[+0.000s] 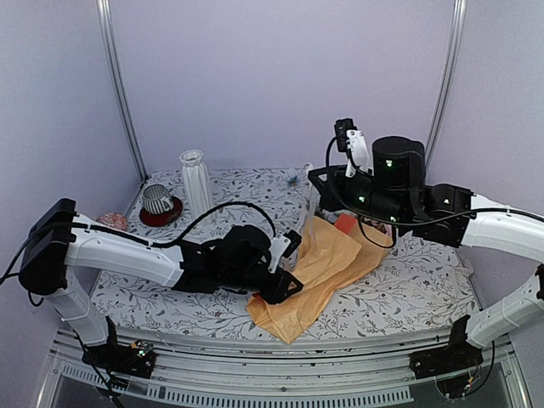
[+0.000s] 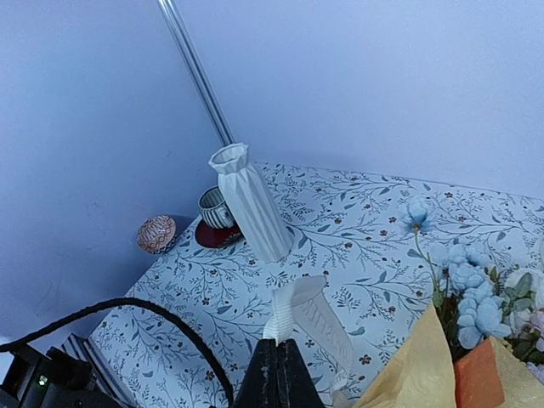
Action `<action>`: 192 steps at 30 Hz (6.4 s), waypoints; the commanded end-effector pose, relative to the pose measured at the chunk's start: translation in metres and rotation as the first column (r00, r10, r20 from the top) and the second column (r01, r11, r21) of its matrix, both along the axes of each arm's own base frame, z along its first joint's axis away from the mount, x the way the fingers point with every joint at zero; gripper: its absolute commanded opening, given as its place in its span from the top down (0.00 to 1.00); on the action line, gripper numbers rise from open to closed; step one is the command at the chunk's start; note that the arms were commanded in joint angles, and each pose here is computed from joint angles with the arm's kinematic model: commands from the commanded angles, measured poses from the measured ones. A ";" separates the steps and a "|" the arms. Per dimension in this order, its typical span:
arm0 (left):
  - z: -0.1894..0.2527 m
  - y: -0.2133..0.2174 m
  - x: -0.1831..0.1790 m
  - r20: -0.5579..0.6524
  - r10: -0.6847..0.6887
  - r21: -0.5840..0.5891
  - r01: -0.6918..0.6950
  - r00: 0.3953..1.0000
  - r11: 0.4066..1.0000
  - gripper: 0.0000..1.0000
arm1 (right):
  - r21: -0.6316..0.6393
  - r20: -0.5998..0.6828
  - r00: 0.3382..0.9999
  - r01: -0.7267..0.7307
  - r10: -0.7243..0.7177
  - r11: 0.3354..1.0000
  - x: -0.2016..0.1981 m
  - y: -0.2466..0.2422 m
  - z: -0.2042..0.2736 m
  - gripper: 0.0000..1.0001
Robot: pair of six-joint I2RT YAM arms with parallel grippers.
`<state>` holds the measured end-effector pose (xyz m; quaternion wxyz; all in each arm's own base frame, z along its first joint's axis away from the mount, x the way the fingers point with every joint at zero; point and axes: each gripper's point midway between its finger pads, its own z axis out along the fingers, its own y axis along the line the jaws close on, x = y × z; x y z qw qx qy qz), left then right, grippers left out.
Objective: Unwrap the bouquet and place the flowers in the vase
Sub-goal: Untie the half-tied ribbon from the folded wrapping paper, then unfold the folded wrapping paper from the folded wrapping paper.
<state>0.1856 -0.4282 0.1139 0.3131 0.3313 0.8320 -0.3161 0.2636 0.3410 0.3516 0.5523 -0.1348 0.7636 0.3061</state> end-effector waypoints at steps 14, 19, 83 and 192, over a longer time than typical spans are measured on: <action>0.021 0.033 -0.005 0.107 0.086 -0.066 -0.079 0.991 0.995 0.62 | 0.153 0.161 0.987 -0.035 0.010 0.988 0.055 0.058 0.054 0.98; 0.020 0.038 -0.005 0.105 0.098 -0.068 -0.091 0.990 0.994 0.62 | 0.168 0.208 0.978 -0.017 -0.019 0.986 0.097 0.088 0.058 0.98; 0.042 -0.050 -0.009 0.254 -0.095 0.159 0.056 0.963 0.986 0.02 | -0.162 -0.203 0.879 0.405 -0.432 0.900 0.001 -0.177 -0.172 0.05; 0.048 0.066 0.080 -0.045 0.159 -0.186 -0.165 0.986 0.969 0.50 | 0.018 -0.604 0.732 0.410 -0.317 0.912 0.026 -0.189 -0.303 0.18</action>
